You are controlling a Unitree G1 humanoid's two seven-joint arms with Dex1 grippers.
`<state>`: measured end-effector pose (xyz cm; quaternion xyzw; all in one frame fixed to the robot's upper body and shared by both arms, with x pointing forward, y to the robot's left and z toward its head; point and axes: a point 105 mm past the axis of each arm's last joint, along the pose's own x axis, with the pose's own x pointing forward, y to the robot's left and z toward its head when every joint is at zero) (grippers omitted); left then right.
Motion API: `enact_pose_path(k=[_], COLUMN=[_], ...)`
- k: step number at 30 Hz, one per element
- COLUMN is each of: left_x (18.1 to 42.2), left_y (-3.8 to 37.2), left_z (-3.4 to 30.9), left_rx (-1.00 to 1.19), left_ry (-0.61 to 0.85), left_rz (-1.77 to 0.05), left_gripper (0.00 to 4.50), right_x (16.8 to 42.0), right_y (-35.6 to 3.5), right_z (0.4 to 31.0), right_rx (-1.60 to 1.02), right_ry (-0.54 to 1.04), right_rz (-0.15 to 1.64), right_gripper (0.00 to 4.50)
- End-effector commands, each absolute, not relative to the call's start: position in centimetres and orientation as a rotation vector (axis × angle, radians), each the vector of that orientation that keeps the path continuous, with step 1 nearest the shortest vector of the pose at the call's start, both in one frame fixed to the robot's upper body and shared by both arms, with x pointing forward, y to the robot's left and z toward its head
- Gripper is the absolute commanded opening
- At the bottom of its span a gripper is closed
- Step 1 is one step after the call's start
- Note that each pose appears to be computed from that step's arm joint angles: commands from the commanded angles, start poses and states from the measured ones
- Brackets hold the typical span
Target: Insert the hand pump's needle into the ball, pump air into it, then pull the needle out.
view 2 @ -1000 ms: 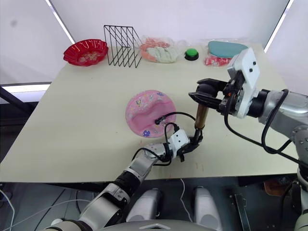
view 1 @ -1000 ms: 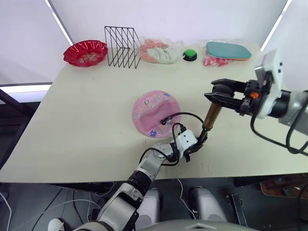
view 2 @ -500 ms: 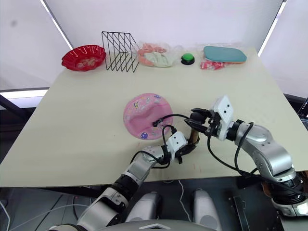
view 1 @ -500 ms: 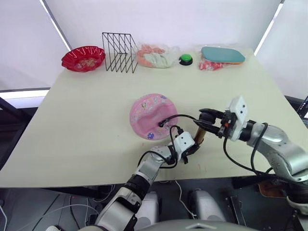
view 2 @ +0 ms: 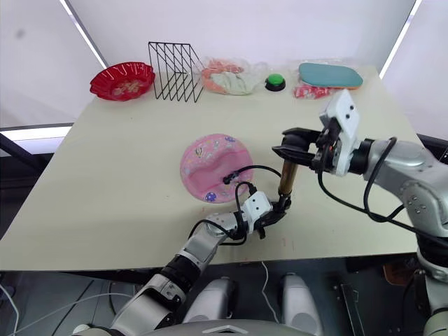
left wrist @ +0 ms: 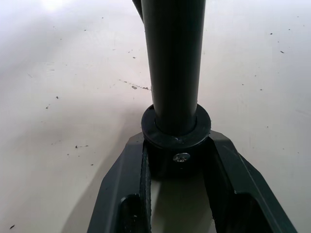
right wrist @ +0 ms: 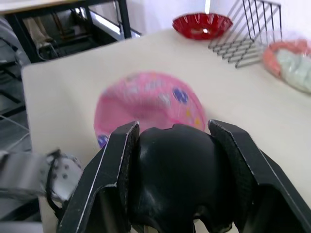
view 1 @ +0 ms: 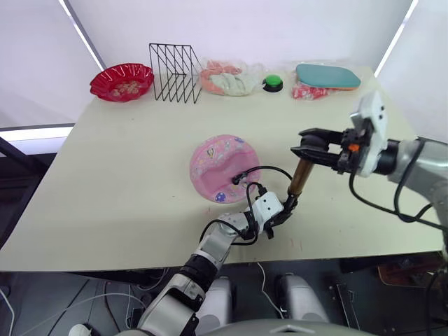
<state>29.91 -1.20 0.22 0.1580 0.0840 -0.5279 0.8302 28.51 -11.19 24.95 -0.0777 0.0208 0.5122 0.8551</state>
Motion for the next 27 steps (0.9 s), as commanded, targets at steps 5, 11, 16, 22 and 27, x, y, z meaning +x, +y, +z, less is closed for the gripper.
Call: enact_pose_path(k=[5,11,16,22,27], left_x=[28.7,28.7,28.5,28.4,28.4], left_y=[0.1,-0.2,-0.2,-0.3,-0.2], left_z=[-3.2,-3.2,-3.2,-3.1,-2.9], left_rx=[0.347,0.347,0.346,0.347,0.354], left_ry=[0.324,0.325,0.324,0.322,0.319], left_rz=[-1.123,-1.122,-1.119,-1.120,-1.123], left_gripper=[0.95,0.95,0.95,0.95,0.95], right_x=[27.5,28.3,28.6,28.2,29.1], right_y=[-11.7,-11.3,-10.8,-9.9,-10.3], right_z=[29.5,24.5,18.0,10.2,9.7], right_rx=[-0.193,-0.194,-0.215,-0.156,-0.174], right_ry=[-0.081,-0.005,0.093,0.227,0.211], right_rz=[1.048,1.043,1.066,1.103,1.080], right_gripper=[1.79,1.79,1.79,1.76,1.76])
